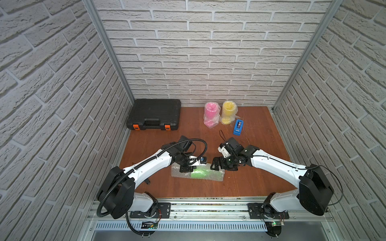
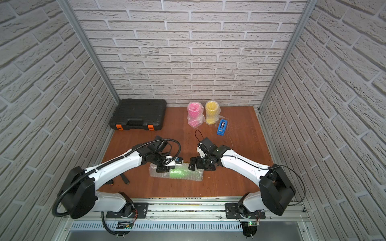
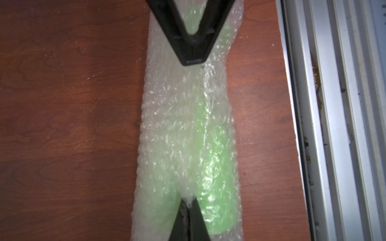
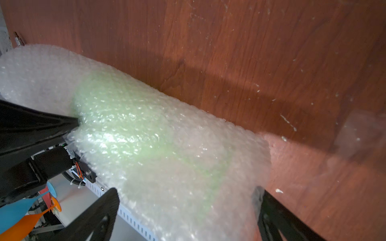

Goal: Wrap wine glasses in bubble wrap
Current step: Stick the tape on the bubble wrap.

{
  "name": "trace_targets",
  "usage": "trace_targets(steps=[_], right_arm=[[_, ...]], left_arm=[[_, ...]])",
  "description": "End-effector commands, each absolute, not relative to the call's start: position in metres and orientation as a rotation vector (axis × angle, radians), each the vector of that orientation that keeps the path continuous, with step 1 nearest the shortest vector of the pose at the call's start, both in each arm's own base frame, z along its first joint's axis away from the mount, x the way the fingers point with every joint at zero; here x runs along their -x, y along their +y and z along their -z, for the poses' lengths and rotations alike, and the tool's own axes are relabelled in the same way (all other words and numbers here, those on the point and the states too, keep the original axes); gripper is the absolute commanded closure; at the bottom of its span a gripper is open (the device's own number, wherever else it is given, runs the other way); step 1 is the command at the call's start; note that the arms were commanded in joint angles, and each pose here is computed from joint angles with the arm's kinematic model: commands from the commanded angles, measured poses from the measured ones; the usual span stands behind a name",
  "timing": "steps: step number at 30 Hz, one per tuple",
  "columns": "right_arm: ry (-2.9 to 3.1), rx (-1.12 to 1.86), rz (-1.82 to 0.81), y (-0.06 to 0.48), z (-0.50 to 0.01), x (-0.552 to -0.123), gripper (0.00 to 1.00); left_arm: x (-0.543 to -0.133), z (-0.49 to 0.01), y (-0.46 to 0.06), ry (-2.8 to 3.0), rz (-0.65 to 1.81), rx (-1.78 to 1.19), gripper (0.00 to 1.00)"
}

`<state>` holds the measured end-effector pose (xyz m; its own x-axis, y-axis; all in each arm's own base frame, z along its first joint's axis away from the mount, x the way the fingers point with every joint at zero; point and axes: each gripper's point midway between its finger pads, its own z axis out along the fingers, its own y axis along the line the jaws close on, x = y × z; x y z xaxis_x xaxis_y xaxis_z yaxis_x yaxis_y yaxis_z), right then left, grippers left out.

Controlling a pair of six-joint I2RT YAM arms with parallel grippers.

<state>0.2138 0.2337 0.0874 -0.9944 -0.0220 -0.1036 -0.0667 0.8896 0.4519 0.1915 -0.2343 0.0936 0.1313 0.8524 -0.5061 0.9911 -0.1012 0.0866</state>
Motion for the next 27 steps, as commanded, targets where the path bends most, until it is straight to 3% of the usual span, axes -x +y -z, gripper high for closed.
trace_targets(steps=[1,8,13,22,27], right_arm=[[2.9,0.011,-0.732,0.241,-0.099,-0.232,0.0],[2.762,0.059,-0.747,0.245,-0.143,-0.254,0.02],[2.743,0.032,-0.825,0.236,-0.168,-0.246,0.06],[2.743,-0.242,-1.446,0.264,-0.21,-0.198,0.08],[2.708,-0.474,-1.625,0.265,-0.219,-0.182,0.08]], left_arm=[[-0.176,-0.073,-0.221,1.869,0.488,-2.084,1.0],[-0.175,-0.072,-0.221,1.87,0.494,-2.087,1.0],[-0.175,-0.072,-0.221,1.868,0.491,-2.088,1.0],[-0.176,-0.071,-0.221,1.86,0.483,-2.087,1.0],[-0.178,-0.071,-0.221,1.851,0.473,-2.085,1.0]])
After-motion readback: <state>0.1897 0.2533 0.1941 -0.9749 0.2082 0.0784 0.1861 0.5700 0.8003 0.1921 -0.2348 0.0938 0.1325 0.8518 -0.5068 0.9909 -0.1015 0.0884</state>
